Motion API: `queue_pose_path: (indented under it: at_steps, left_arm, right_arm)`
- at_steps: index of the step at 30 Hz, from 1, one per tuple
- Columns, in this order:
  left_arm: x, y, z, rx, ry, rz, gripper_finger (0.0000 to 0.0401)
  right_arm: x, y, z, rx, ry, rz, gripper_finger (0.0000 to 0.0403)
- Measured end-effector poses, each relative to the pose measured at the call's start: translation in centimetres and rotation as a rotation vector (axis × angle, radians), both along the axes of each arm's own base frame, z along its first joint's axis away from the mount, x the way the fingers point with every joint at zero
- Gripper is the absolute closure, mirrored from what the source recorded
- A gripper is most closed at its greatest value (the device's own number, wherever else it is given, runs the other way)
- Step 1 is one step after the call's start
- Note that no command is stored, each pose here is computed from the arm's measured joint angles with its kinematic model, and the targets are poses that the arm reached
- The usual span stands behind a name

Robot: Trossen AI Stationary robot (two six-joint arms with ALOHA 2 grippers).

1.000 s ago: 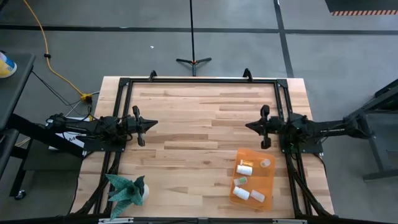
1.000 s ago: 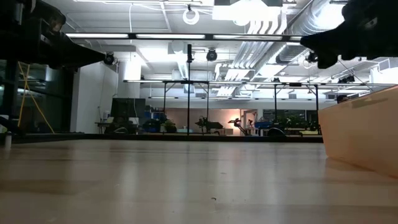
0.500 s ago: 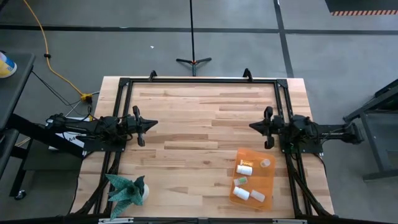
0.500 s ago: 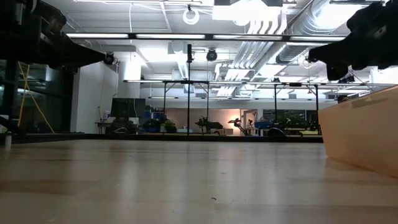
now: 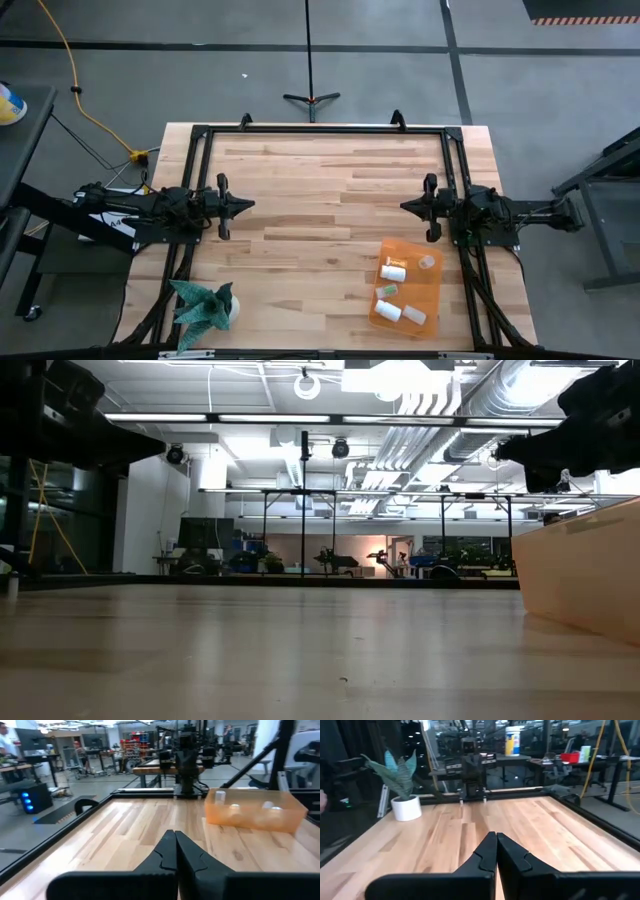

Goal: Pick and place pill bottles into a basket
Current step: Return to Home Position

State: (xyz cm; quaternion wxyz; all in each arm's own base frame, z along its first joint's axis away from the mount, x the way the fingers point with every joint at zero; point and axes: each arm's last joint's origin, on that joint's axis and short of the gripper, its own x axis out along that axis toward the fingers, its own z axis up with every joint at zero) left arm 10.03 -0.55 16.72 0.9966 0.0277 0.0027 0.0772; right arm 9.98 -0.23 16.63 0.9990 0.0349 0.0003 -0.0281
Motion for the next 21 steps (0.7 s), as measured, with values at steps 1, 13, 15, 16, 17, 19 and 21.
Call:
queue_pose_path:
  at_steps: [1,13,15,16,17,19,21]
  left_arm:
    - [0.01,-0.04,0.00,0.000,0.000,-0.016,0.0376]
    - [0.03,-0.43,-0.19,-0.010,0.019,-0.149,0.0339]
    - [0.03,-0.43,-0.20,-0.009,0.020,-0.149,0.0342]
    - [0.03,-0.43,-0.20,-0.009,0.020,-0.148,0.0343]
    - [0.03,-0.43,-0.21,-0.009,0.020,-0.148,0.0346]
    - [0.03,-0.43,-0.21,-0.008,0.020,-0.148,0.0350]
    - [0.03,-0.42,-0.21,-0.007,0.020,-0.147,0.0353]
  right_arm:
    - [0.00,-0.02,0.00,0.002,0.000,-0.007,0.0403]
    - [-0.01,-0.15,0.02,-0.094,0.005,-0.050,0.0402]
    - [-0.01,-0.15,0.02,-0.088,0.004,-0.049,0.0402]
    - [-0.01,-0.15,0.02,-0.088,0.004,-0.049,0.0402]
    - [-0.01,-0.15,0.02,-0.092,0.005,-0.048,0.0402]
    - [-0.01,-0.15,0.01,-0.100,0.006,-0.047,0.0402]
    - [-0.01,-0.15,0.01,-0.101,0.006,-0.047,0.0401]
